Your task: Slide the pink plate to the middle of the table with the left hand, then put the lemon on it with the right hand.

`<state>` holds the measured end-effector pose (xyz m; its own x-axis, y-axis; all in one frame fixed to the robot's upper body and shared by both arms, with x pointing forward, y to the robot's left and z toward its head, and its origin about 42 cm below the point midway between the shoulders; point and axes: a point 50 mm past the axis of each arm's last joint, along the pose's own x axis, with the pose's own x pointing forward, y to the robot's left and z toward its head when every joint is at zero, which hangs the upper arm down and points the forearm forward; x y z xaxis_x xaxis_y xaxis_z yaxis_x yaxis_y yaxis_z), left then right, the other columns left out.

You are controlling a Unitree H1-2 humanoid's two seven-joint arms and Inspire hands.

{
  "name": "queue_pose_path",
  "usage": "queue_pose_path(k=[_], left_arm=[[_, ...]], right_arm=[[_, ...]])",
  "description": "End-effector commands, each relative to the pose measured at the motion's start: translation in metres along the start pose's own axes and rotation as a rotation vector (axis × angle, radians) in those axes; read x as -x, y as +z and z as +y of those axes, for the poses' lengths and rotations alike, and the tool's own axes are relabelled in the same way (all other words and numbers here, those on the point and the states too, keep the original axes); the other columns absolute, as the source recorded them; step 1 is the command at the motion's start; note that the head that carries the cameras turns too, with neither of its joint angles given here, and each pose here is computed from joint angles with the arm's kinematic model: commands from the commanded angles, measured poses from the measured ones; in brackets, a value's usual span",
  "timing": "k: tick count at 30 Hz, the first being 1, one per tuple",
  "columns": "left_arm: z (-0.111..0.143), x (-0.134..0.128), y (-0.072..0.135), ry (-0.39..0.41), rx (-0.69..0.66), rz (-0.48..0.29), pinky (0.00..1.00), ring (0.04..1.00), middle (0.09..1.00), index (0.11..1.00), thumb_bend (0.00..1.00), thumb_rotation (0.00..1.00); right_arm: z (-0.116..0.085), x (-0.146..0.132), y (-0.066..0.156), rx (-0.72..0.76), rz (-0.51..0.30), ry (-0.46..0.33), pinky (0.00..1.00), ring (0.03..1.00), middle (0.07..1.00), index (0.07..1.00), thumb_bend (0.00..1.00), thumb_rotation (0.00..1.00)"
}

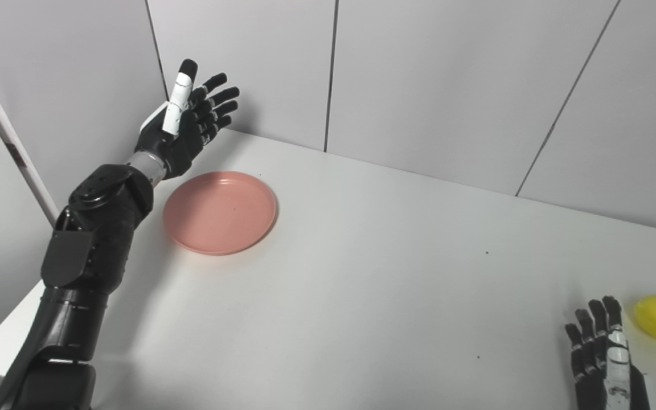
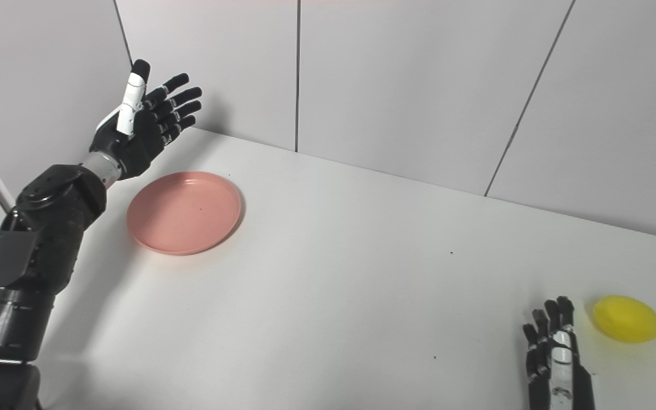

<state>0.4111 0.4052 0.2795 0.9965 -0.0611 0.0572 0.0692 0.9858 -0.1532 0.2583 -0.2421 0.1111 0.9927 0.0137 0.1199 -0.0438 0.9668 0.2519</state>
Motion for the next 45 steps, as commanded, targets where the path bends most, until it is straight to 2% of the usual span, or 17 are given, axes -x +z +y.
queue_pose_path(k=[1, 5, 10, 15, 18, 25, 33, 39, 43, 45], left_arm=[[0.009, -0.008, 0.039, -0.047, -0.043, -0.115, 0.96, 0.925, 0.886, 0.929, 1.0, 0.87], [0.029, -0.01, 0.039, -0.081, -0.066, -0.102, 0.89, 0.895, 0.886, 0.931, 1.0, 0.89], [0.049, -0.009, 0.033, -0.087, -0.046, -0.089, 0.89, 0.886, 0.89, 0.931, 1.0, 0.87], [0.063, -0.01, 0.022, -0.052, -0.002, -0.068, 0.87, 0.885, 0.882, 0.91, 1.0, 0.86], [0.068, -0.01, 0.015, -0.044, 0.025, -0.052, 0.84, 0.861, 0.887, 0.911, 1.0, 0.85], [0.077, -0.008, -0.006, -0.036, 0.036, -0.037, 0.9, 0.89, 0.905, 0.934, 0.98, 0.88], [0.085, -0.005, -0.033, -0.022, 0.089, -0.029, 0.92, 0.885, 0.881, 0.937, 0.96, 0.89], [0.086, -0.005, -0.056, 0.024, 0.092, -0.036, 0.91, 0.871, 0.898, 0.943, 0.95, 0.89], [0.087, -0.005, -0.066, 0.04, 0.103, -0.014, 0.84, 0.837, 0.846, 0.896, 0.94, 0.9], [0.088, -0.004, -0.071, 0.039, 0.095, -0.005, 0.86, 0.841, 0.833, 0.91, 0.95, 0.9]], right_arm=[[0.001, 0.013, -0.023, -0.037, 0.057, -0.018, 1.0, 1.0, 1.0, 1.0, 0.62, 0.82], [0.001, 0.013, -0.022, -0.038, 0.064, -0.017, 1.0, 1.0, 1.0, 1.0, 0.63, 0.82], [0.001, 0.013, -0.023, -0.041, 0.061, -0.023, 1.0, 1.0, 1.0, 1.0, 0.63, 0.81], [0.0, 0.012, -0.023, -0.039, 0.06, -0.022, 1.0, 1.0, 1.0, 1.0, 0.66, 0.8], [0.0, 0.012, -0.022, -0.04, 0.059, -0.022, 1.0, 1.0, 1.0, 1.0, 0.65, 0.82], [-0.001, 0.014, -0.021, -0.034, 0.061, -0.018, 1.0, 1.0, 1.0, 1.0, 0.63, 0.82], [0.0, 0.013, -0.021, -0.037, 0.06, -0.03, 1.0, 0.998, 1.0, 0.998, 0.65, 0.81], [-0.001, 0.013, -0.021, -0.024, 0.056, -0.027, 1.0, 0.998, 1.0, 0.996, 0.66, 0.81], [0.0, 0.013, -0.022, -0.035, 0.063, -0.033, 1.0, 0.996, 1.0, 0.99, 0.66, 0.81], [0.0, 0.014, -0.021, -0.029, 0.063, -0.032, 1.0, 0.989, 0.998, 0.986, 0.66, 0.81]])
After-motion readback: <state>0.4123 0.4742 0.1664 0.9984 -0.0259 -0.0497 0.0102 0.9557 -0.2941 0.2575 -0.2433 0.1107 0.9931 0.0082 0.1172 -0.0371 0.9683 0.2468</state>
